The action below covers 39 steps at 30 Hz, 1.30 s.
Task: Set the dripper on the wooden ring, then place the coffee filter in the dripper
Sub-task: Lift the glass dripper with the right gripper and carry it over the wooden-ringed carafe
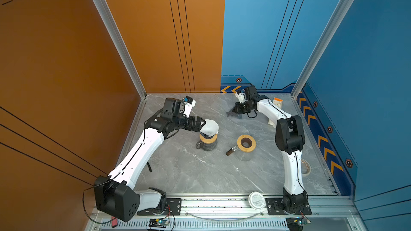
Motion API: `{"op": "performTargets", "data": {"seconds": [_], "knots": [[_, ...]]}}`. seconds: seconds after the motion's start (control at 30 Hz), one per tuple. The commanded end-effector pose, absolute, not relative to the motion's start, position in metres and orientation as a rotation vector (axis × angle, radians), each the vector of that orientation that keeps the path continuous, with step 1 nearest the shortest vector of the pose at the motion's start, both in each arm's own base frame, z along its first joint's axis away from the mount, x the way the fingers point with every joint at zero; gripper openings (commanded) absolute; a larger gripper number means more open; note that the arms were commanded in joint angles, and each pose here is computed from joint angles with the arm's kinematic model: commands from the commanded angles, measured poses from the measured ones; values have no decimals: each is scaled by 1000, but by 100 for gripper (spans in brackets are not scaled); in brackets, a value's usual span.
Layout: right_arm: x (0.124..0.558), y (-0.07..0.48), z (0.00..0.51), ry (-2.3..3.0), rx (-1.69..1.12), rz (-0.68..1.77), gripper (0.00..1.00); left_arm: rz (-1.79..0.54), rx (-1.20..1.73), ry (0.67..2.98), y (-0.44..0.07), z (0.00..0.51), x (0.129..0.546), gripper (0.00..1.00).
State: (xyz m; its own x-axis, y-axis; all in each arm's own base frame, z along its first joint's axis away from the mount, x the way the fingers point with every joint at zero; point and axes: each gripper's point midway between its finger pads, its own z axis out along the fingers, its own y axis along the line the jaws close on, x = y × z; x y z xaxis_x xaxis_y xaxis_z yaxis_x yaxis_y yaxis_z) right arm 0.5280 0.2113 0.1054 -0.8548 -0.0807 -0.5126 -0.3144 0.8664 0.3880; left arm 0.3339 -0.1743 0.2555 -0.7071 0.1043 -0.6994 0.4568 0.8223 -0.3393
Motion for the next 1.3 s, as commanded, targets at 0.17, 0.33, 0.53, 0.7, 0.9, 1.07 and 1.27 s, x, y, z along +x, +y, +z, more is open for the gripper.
{"op": "performTargets", "data": {"seconds": [0.17, 0.33, 0.53, 0.7, 0.9, 1.07, 1.27], "knots": [[498, 201, 208, 2430, -294, 580, 2, -659, 464, 2224, -184, 286, 331, 98], [461, 191, 242, 2444, -337, 458, 0, -687, 502, 2197, -190, 293, 324, 98], [407, 181, 276, 2464, -429, 259, 0, -711, 554, 2177, -195, 295, 316, 98], [364, 169, 289, 2514, -470, 105, 0, -724, 587, 2166, -197, 293, 311, 98], [316, 161, 281, 2630, -567, -76, 0, -741, 620, 2157, -199, 290, 308, 98], [291, 153, 268, 2719, -621, -259, 0, -769, 637, 2167, -203, 286, 311, 98], [270, 166, 262, 2749, -699, -317, 0, -776, 638, 2182, -205, 281, 315, 98]]}}
